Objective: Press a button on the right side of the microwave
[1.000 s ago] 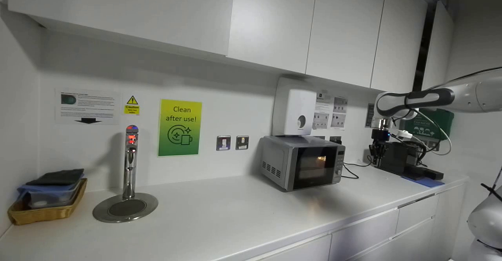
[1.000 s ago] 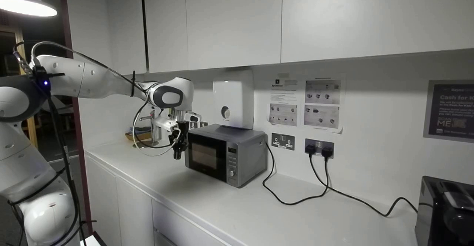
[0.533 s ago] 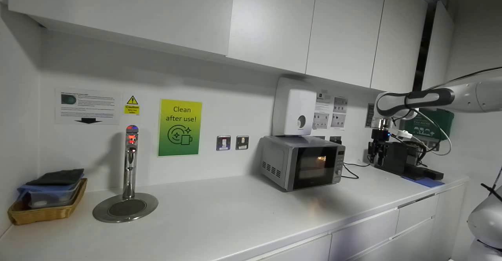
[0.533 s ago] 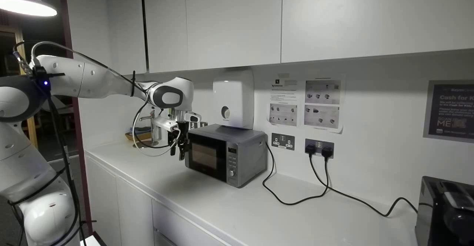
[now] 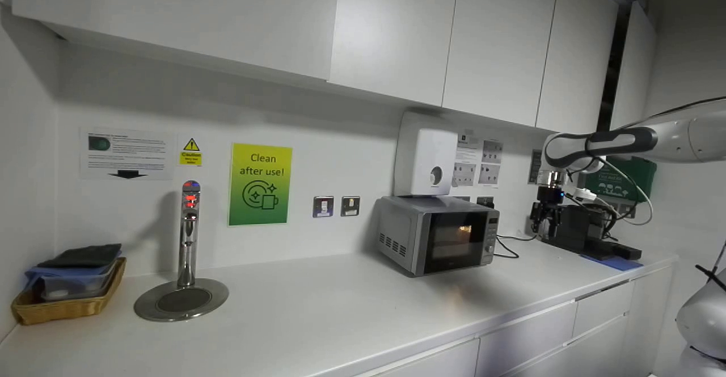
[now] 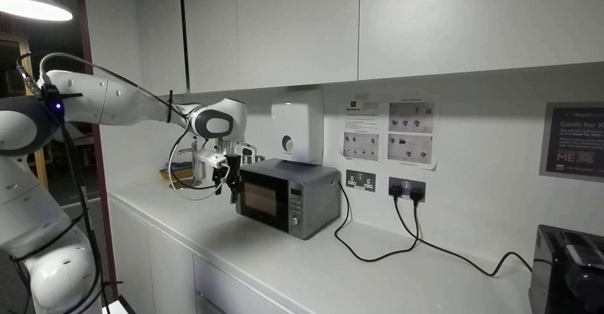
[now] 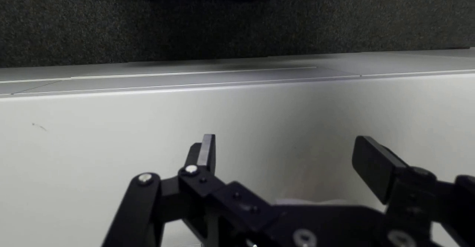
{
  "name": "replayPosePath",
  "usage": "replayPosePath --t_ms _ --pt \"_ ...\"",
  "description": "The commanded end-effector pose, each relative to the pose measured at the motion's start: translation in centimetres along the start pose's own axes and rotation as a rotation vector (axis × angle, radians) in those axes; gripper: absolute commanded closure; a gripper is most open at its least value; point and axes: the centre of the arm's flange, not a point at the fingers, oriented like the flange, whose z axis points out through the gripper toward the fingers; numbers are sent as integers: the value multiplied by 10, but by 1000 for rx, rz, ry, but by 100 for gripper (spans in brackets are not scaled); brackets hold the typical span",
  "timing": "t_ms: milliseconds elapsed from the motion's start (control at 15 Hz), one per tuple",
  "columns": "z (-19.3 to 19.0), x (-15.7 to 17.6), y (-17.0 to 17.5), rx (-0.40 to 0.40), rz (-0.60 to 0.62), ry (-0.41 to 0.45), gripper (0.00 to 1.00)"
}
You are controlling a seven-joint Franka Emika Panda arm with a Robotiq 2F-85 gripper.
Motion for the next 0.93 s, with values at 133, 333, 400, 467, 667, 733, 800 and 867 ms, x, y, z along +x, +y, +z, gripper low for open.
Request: replayPosePath --t_ms 133,333,400,467,667,733,800,867 --pt "7 -11 -4 63 23 42 0" --pt "9 -2 -5 61 25 15 0" --pt "11 -3 -5 72 32 25 0" --pt "12 -4 -6 78 37 29 0" --pt "13 -8 -7 81 41 32 0" --pt "13 -8 -7 81 41 32 0" --pt "13 -8 -7 81 41 33 0" --pt "13 -8 -7 81 41 33 0"
